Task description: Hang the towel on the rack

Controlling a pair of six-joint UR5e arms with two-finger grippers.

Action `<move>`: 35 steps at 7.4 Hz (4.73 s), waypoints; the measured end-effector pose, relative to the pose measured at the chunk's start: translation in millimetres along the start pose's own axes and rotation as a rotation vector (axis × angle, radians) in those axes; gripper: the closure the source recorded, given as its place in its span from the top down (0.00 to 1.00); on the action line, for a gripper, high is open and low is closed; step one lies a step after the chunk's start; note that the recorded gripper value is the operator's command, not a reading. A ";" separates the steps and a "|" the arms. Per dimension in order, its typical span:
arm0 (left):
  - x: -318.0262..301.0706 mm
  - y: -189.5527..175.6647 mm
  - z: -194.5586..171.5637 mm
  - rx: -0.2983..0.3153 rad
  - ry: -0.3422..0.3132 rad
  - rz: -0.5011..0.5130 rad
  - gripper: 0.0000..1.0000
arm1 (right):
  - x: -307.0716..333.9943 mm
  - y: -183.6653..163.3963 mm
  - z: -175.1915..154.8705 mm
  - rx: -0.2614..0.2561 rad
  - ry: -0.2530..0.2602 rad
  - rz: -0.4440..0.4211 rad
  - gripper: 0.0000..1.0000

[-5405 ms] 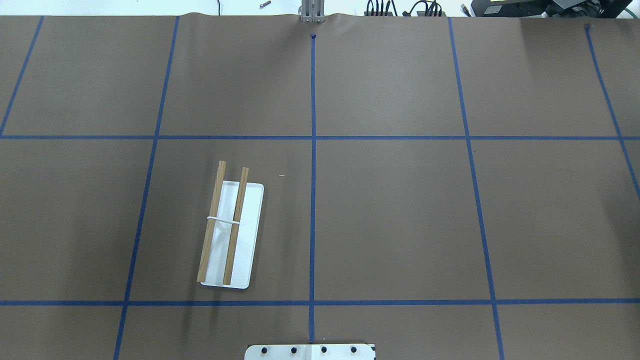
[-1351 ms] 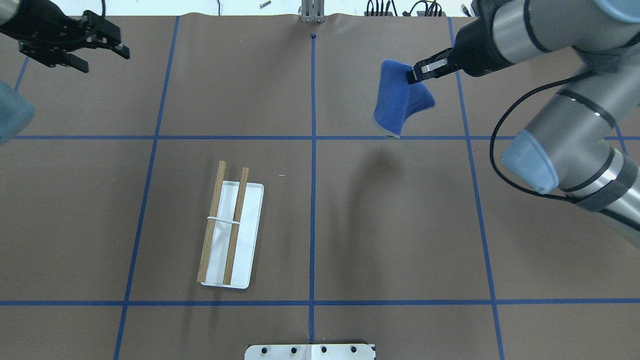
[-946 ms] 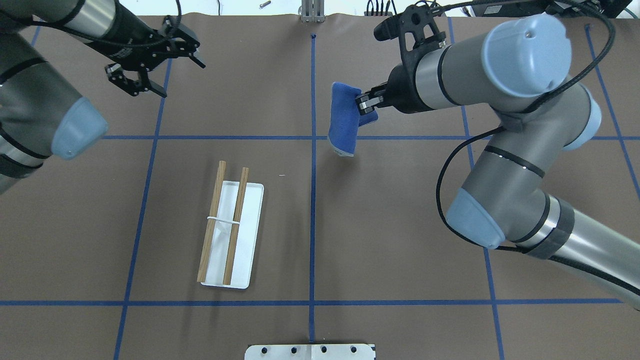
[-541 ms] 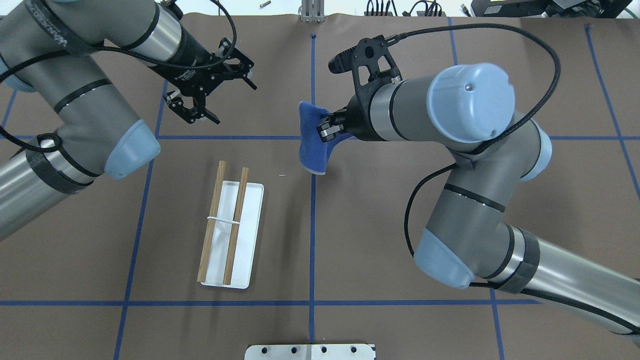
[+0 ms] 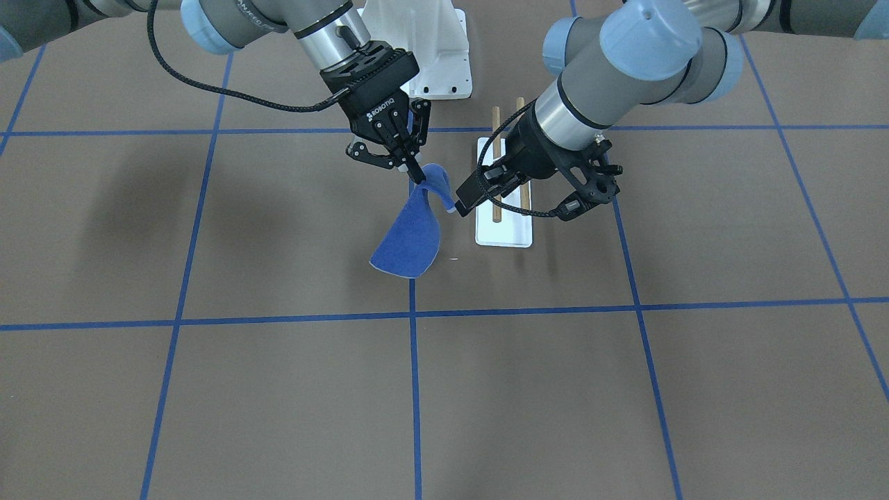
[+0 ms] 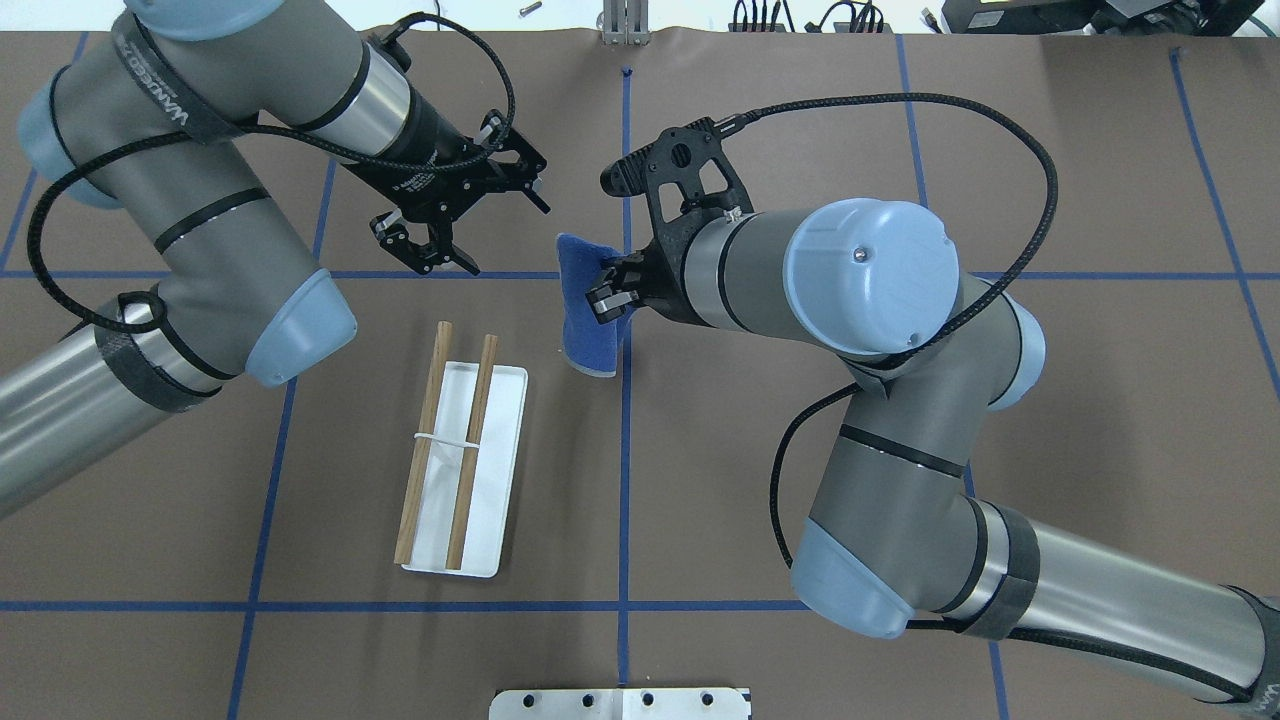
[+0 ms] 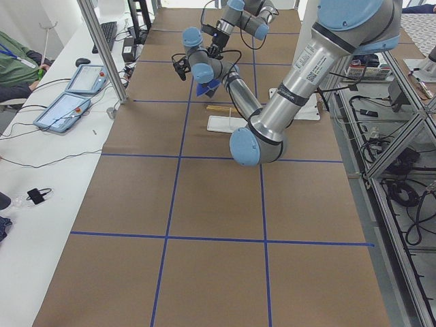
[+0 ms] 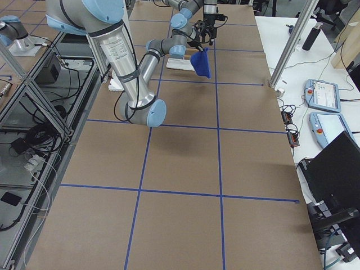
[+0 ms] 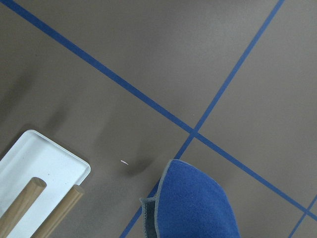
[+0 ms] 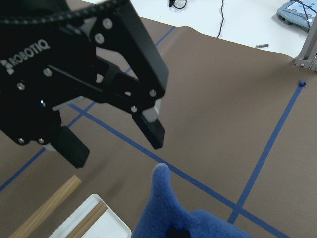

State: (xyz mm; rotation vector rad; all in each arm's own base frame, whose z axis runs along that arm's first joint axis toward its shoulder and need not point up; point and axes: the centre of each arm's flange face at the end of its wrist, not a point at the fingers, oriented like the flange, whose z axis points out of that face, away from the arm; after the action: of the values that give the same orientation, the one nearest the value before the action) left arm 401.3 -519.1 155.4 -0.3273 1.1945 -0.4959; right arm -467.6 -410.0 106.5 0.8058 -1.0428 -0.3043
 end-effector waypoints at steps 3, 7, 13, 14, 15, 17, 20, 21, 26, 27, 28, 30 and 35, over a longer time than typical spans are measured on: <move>3.1 10.0 3.3 -0.016 0.017 0.022 0.73 | -16.9 2.9 3.2 0.000 0.020 -0.009 0.00; 4.4 13.5 5.0 -0.022 0.020 0.029 0.61 | -26.5 10.7 6.2 0.008 0.032 -0.016 0.00; 1.6 19.8 11.8 -0.033 0.021 0.040 0.00 | -27.5 8.8 5.5 0.015 0.032 -0.017 0.00; 2.3 20.9 11.2 -0.034 0.023 0.043 0.00 | -26.9 9.2 5.8 0.016 0.034 -0.017 0.00; 2.7 21.5 10.8 -0.035 0.025 0.043 0.00 | -26.6 9.4 5.9 0.016 0.034 -0.017 0.00; 2.9 21.8 10.5 -0.034 0.025 0.042 0.00 | -24.3 7.8 4.6 0.022 0.035 -0.008 0.53; 4.3 25.4 6.8 -0.037 0.031 0.027 0.00 | -5.8 -0.7 0.5 0.034 0.058 0.012 0.99; 4.5 27.9 4.0 -0.037 0.035 0.020 0.00 | 7.6 -3.1 -2.1 0.033 0.071 0.039 0.99; -34.8 61.5 0.9 -0.079 0.024 0.009 0.00 | 129.7 -17.5 -10.1 -0.156 0.142 0.185 0.99; -44.0 71.4 1.7 -0.091 0.010 0.006 0.00 | 159.1 -15.7 -4.5 -0.250 0.191 0.211 0.99; -49.5 81.2 2.3 -0.097 -0.016 -0.008 0.00 | 187.1 -13.3 3.3 -0.323 0.228 0.217 0.99; -58.3 85.3 0.1 -0.082 -0.081 -0.051 0.00 | 224.3 -9.8 16.2 -0.385 0.273 0.214 0.99; -113.7 15.6 -12.9 0.005 -0.167 0.007 0.00 | 263.6 2.7 27.3 -0.429 0.319 0.203 0.99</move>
State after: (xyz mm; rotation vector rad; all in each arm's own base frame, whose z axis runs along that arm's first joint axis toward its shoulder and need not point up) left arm 360.3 -445.5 234.3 -0.3529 1.0323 -0.4565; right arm -361.0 -573.1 286.2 0.3427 -0.7153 -0.2064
